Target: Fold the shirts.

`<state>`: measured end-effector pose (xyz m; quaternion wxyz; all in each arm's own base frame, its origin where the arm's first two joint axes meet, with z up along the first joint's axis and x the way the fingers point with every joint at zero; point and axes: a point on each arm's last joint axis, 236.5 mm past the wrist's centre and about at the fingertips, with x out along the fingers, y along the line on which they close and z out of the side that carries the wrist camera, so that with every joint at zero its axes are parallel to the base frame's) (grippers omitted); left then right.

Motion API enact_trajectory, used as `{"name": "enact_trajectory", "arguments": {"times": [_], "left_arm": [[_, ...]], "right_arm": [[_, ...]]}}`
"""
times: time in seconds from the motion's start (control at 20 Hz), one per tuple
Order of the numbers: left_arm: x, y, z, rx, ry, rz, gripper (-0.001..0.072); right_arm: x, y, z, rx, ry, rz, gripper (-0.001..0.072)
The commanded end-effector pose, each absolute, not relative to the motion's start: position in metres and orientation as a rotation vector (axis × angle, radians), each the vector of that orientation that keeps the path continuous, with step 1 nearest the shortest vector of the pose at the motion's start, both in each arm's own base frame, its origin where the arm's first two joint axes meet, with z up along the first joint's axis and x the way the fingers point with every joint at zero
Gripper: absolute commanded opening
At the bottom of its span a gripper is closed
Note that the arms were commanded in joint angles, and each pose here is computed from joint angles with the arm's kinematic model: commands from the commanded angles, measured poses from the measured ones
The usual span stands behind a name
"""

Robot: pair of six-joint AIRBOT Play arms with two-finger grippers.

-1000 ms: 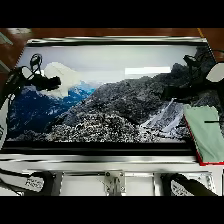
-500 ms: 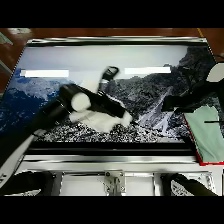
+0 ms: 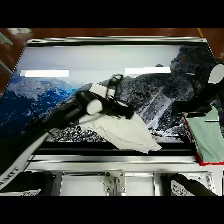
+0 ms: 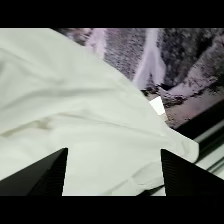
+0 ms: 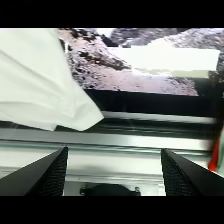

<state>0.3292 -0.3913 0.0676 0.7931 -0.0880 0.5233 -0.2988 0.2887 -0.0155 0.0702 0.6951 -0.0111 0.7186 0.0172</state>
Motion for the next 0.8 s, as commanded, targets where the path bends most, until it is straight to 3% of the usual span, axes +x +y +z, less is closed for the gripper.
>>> {"name": "enact_trajectory", "arguments": {"times": [0.0, 0.2, 0.3, 0.5, 0.75], "left_arm": [[0.356, -0.277, 0.073, -0.133, 1.223, -0.472, 0.0656], [0.335, -0.168, 0.033, -0.220, 1.321, -0.266, 0.0650], [0.311, -0.145, -0.006, -0.364, 1.382, -0.193, 0.0657], [0.297, -0.158, -0.059, -0.652, 1.402, -0.167, 0.0667], [0.302, -0.168, -0.099, -0.721, 1.440, -0.113, 0.0676]], "right_arm": [[0.286, -0.054, 0.070, 0.065, 1.597, -0.090, 0.0693], [0.286, -0.057, 0.063, 0.446, 1.492, -0.023, 0.0693], [0.283, -0.053, 0.050, 0.551, 1.456, 0.006, 0.0693], [0.267, -0.034, 0.014, 0.601, 1.506, 0.076, 0.0693], [0.264, -0.026, 0.008, 0.612, 1.512, 0.113, 0.0693]]}}
